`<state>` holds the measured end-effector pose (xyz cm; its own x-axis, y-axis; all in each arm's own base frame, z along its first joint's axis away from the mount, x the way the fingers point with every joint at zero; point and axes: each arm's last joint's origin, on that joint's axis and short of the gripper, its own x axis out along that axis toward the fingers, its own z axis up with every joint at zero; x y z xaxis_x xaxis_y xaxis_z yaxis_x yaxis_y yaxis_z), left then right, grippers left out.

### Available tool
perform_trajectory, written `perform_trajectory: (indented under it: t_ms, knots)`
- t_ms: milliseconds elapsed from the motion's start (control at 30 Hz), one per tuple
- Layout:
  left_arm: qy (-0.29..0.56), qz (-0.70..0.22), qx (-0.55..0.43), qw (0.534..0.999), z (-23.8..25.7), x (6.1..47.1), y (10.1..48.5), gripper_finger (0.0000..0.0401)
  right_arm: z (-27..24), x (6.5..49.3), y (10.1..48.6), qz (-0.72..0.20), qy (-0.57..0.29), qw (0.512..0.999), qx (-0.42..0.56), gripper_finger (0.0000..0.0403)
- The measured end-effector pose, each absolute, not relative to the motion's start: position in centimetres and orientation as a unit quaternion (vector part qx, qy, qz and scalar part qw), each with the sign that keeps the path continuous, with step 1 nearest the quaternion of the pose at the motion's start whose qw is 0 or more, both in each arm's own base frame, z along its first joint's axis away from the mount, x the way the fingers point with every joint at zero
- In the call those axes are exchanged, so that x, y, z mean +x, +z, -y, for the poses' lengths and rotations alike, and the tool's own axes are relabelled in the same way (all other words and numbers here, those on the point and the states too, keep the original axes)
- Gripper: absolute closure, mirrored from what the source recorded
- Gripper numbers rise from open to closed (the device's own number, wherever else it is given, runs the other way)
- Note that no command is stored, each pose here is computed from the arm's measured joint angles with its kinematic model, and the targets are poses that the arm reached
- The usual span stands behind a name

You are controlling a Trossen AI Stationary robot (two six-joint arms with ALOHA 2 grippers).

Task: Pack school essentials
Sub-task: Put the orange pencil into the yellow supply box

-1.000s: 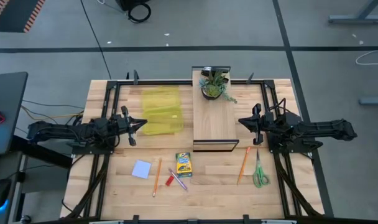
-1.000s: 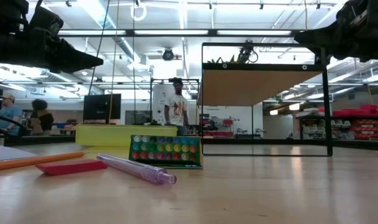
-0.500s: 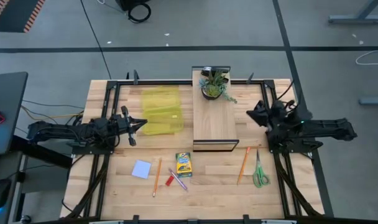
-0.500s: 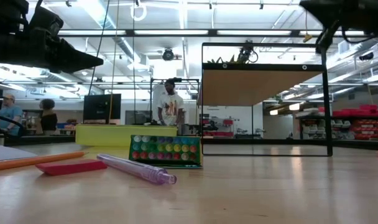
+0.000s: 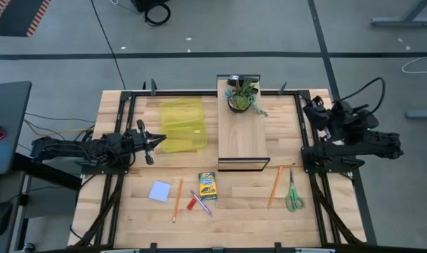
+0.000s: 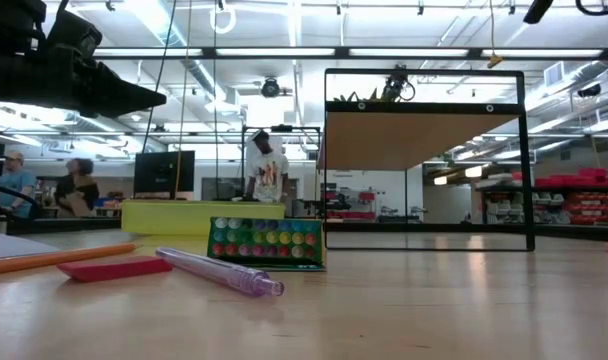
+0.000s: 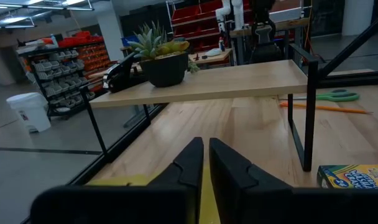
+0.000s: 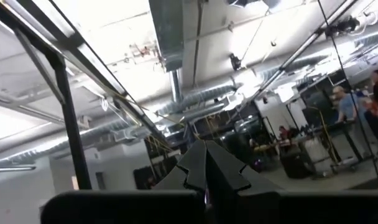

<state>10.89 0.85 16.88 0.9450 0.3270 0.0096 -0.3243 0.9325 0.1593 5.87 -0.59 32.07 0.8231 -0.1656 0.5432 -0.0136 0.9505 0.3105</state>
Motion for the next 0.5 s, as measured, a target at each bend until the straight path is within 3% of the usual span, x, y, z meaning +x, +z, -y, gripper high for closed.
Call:
perform_trajectory:
  t_ms: [333, 500]
  knots:
    - [0.166, -0.008, 0.08, 0.983, -0.85, 10.89, 16.89, 0.0365, 0.72, 5.38, 32.97, 0.283, -0.079, 0.949, 0.118, 0.0387]
    - [0.165, -0.009, 0.08, 0.983, -0.85, 10.89, 16.87, 0.0363, 0.8, 5.51, 32.95, 0.284, -0.075, 0.939, 0.181, 0.0387]
